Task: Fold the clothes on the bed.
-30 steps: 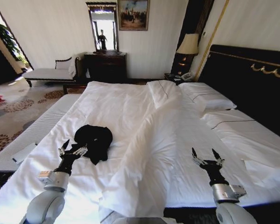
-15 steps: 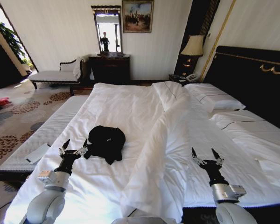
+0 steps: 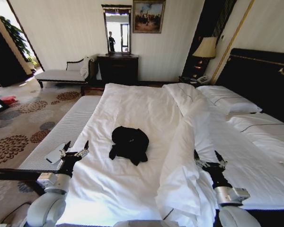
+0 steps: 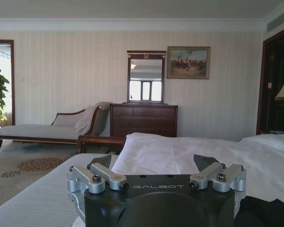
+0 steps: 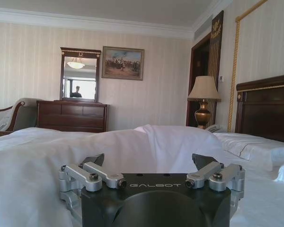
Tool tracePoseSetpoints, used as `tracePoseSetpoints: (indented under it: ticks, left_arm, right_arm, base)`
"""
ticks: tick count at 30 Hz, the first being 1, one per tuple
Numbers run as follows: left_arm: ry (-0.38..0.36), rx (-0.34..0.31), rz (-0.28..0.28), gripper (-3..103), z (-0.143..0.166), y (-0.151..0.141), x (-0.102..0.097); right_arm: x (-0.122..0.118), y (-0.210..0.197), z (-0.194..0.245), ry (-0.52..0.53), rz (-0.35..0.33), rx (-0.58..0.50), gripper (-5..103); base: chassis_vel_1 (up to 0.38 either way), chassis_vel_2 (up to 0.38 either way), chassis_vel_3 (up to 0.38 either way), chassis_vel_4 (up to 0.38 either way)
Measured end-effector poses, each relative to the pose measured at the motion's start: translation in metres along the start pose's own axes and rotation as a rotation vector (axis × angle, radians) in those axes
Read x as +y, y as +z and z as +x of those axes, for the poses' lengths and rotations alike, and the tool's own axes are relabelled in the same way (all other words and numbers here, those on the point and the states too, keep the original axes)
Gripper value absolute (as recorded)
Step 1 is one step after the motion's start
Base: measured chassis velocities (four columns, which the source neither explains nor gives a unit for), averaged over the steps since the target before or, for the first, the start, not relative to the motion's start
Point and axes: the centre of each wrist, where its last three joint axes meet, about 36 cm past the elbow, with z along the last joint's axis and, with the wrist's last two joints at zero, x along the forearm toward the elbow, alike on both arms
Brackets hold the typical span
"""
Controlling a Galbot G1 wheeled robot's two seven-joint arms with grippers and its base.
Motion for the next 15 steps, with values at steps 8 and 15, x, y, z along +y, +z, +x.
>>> tracePoseSetpoints:
  ticks: [8, 15]
  left_arm:
    - [0.000, -0.003, -0.001, 100, 0.002, -0.002, 0.000]
    - [-0.003, -0.003, 0.000, 100, 0.005, -0.002, 0.000]
  right_arm:
    - [0.002, -0.027, 0.007, 0.041, -0.020, -0.013, 100]
    - [0.009, -0.092, 0.032, 0.040, -0.127, 0.049, 100]
  base:
    - [-0.019, 0.006, 0.009, -0.009]
    - [0.000, 0.000, 0.000, 0.000]
